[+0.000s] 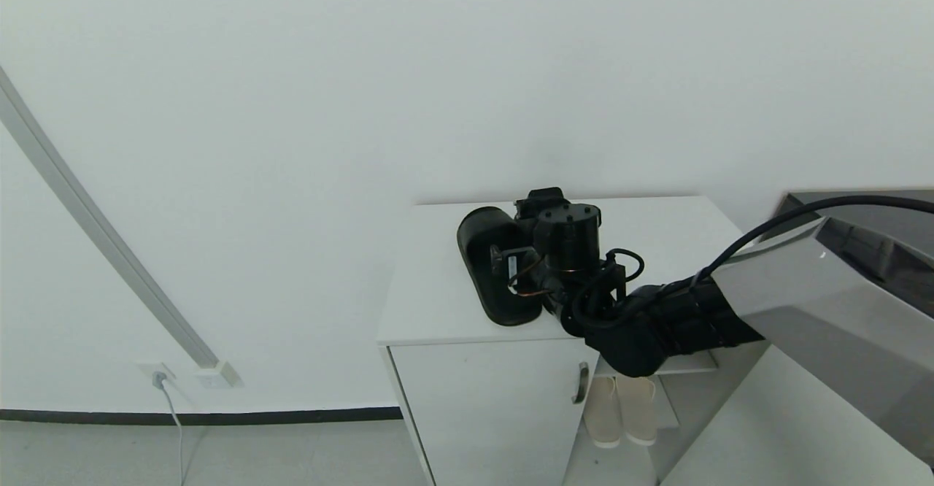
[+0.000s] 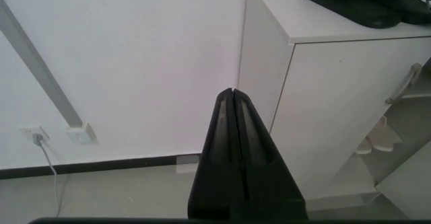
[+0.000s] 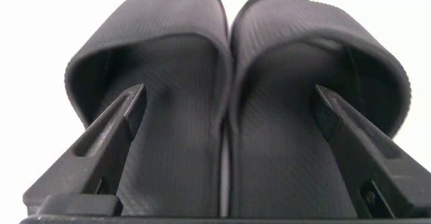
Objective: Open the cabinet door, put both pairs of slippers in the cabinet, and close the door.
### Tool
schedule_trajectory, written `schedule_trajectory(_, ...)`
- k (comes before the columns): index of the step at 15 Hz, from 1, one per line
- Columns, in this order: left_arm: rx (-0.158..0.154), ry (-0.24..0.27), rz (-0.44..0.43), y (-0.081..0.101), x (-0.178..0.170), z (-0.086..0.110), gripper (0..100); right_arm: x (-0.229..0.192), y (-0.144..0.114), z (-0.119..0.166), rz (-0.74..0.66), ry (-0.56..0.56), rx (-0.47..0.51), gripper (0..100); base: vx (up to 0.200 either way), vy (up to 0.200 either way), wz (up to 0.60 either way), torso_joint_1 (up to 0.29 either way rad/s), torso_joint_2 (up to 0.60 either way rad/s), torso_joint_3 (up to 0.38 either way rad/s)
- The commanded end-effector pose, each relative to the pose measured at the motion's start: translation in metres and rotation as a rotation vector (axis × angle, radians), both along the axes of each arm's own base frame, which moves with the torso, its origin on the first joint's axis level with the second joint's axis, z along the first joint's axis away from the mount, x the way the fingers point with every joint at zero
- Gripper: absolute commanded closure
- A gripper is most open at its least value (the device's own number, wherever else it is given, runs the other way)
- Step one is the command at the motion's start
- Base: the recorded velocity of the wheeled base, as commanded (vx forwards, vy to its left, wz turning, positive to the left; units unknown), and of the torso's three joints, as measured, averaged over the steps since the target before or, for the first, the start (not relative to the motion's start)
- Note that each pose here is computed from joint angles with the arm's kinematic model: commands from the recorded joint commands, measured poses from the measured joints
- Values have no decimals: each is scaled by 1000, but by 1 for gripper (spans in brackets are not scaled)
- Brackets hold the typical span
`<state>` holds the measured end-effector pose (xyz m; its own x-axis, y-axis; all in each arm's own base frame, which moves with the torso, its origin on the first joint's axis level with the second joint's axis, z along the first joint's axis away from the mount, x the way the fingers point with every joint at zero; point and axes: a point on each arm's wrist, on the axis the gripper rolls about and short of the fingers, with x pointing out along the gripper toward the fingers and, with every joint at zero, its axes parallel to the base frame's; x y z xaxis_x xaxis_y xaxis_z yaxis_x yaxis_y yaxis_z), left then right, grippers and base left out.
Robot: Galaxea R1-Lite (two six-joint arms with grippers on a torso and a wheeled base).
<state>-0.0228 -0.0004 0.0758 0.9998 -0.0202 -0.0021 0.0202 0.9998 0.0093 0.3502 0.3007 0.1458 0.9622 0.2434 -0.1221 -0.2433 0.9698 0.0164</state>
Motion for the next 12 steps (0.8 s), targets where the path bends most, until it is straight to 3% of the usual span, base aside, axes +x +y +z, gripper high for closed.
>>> schedule_trajectory(1, 0, -1, 0, 0, 0, 0, 100, 5, 2, -4, -5, -1, 0, 0, 0, 0, 0, 0, 0, 0)
schedule_trajectory(2, 0, -1, 0, 0, 0, 0, 100, 7, 3, -3, -6, -6, 4, 100, 0, 0, 0, 0, 0, 0)
schedule_trajectory(9, 0, -1, 0, 0, 0, 0, 100, 12, 7, 2, -6, -1, 0, 100, 0, 0, 0, 0, 0, 0)
schedule_trajectory(12, 0, -1, 0, 0, 0, 0, 100, -5, -3, 28, 3, -25, 22, 100, 0, 0, 0, 0, 0, 0)
